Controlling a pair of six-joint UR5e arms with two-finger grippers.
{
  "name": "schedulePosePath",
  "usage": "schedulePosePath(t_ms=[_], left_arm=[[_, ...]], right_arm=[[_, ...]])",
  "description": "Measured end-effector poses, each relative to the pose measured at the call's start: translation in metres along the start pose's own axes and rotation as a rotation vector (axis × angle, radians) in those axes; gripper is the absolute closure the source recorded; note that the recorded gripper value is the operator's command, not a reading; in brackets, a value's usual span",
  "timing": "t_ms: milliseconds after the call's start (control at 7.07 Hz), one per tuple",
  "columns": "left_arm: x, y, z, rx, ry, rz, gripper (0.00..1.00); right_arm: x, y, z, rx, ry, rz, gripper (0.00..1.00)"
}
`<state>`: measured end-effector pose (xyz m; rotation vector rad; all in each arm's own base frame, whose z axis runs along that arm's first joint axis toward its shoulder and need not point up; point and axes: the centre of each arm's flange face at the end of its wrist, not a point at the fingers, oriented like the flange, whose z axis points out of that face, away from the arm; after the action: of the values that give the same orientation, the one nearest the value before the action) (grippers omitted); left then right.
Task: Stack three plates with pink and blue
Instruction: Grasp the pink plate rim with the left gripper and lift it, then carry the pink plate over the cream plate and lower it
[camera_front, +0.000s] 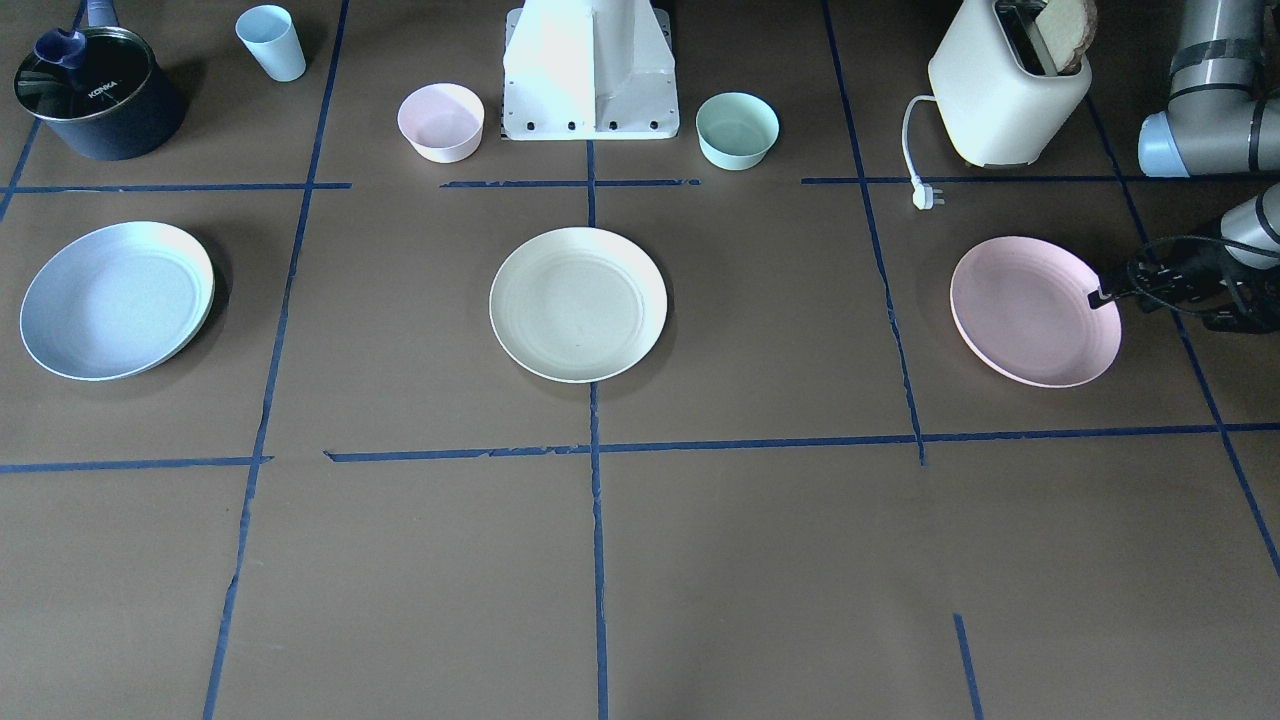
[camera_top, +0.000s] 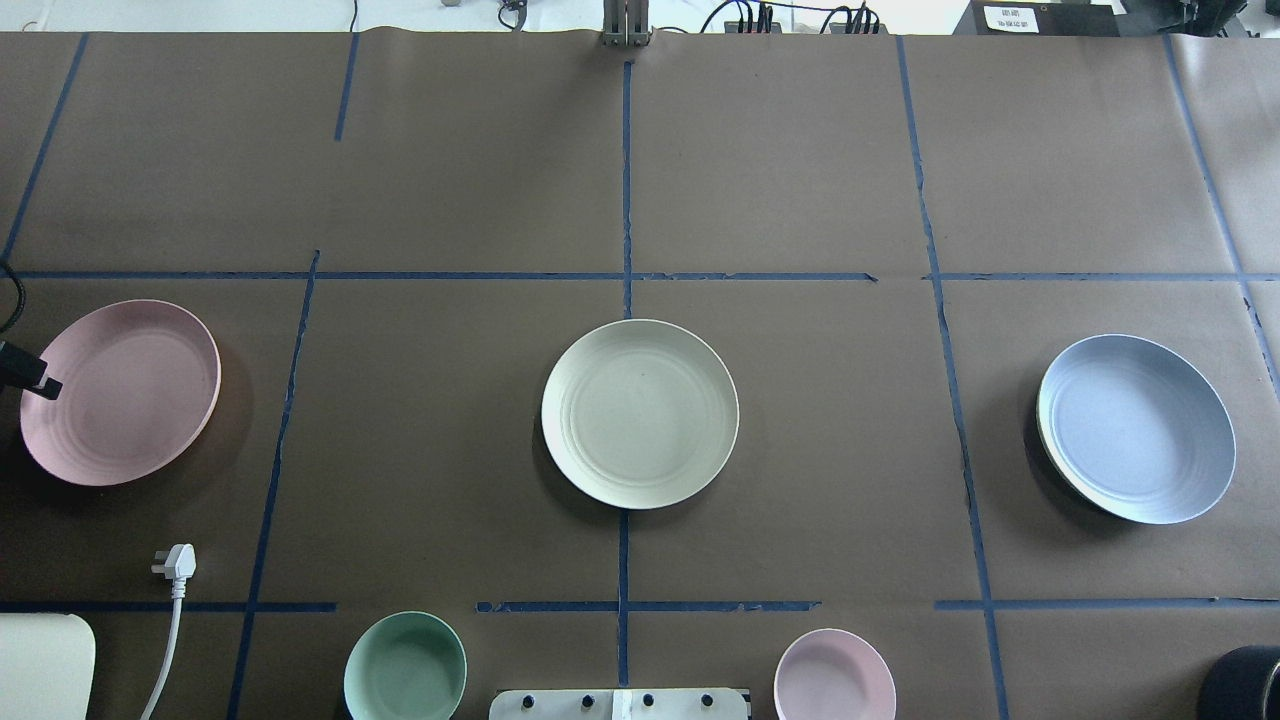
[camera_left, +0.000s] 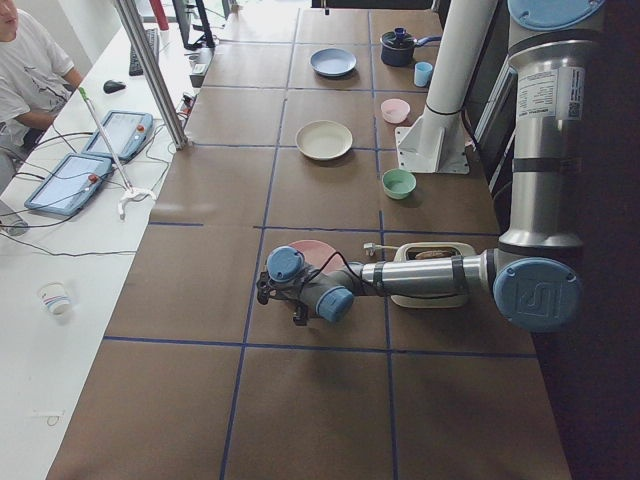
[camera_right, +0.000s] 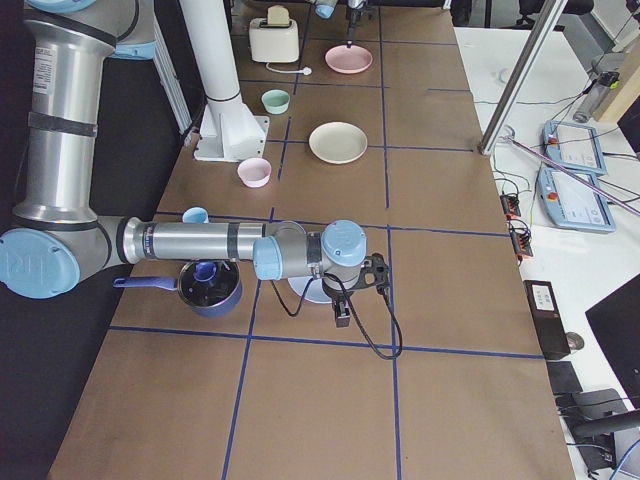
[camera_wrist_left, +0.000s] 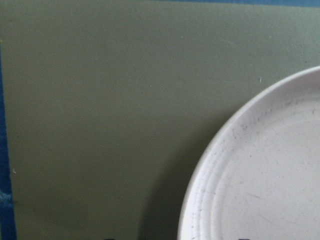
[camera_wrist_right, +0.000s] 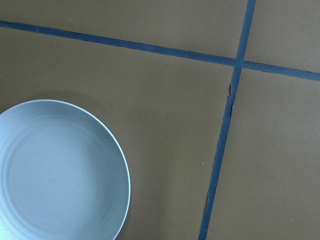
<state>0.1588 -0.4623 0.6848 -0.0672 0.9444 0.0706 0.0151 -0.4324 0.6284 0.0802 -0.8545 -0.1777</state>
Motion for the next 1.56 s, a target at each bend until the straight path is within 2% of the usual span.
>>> schedulePosePath(t_ms=[141,424,707,848,1131,1273,1414,1556], left_arm=[[0.002,-0.001,0.001,-0.002,0.001,0.004,0.97],[0.01,-0.005,0.001,0.009,0.012,0.029,1.0],[0.038,-0.011,-0.014,0.06,0.066,0.049,1.0],[0.094,-0.024,-0.031,0.099,0.134,0.061,1.0],[0.273,-0.035,-0.028,0.079,0.276,0.07,1.0],[0.366,-0.025,-0.009,0.073,0.317,0.059,1.0],[0.447,-0.006,0.017,0.078,0.335,0.028,1.0],[0.503,0.012,0.035,0.089,0.331,-0.005,1.0]], right_arm=[[0.0,0.0,0.0,0.0,0.0,0.001,0.0],[0.001,0.0,0.001,-0.002,0.0,0.002,0.0],[0.001,0.001,0.002,-0.004,-0.002,0.004,0.0],[0.002,0.002,0.003,-0.006,-0.004,0.006,0.0],[0.002,0.003,0.004,-0.008,-0.007,0.008,0.0],[0.003,0.003,0.004,-0.009,-0.008,0.008,0.0],[0.003,0.003,0.004,-0.009,-0.008,0.009,0.0],[0.002,0.002,0.004,-0.009,-0.008,0.008,0.0]])
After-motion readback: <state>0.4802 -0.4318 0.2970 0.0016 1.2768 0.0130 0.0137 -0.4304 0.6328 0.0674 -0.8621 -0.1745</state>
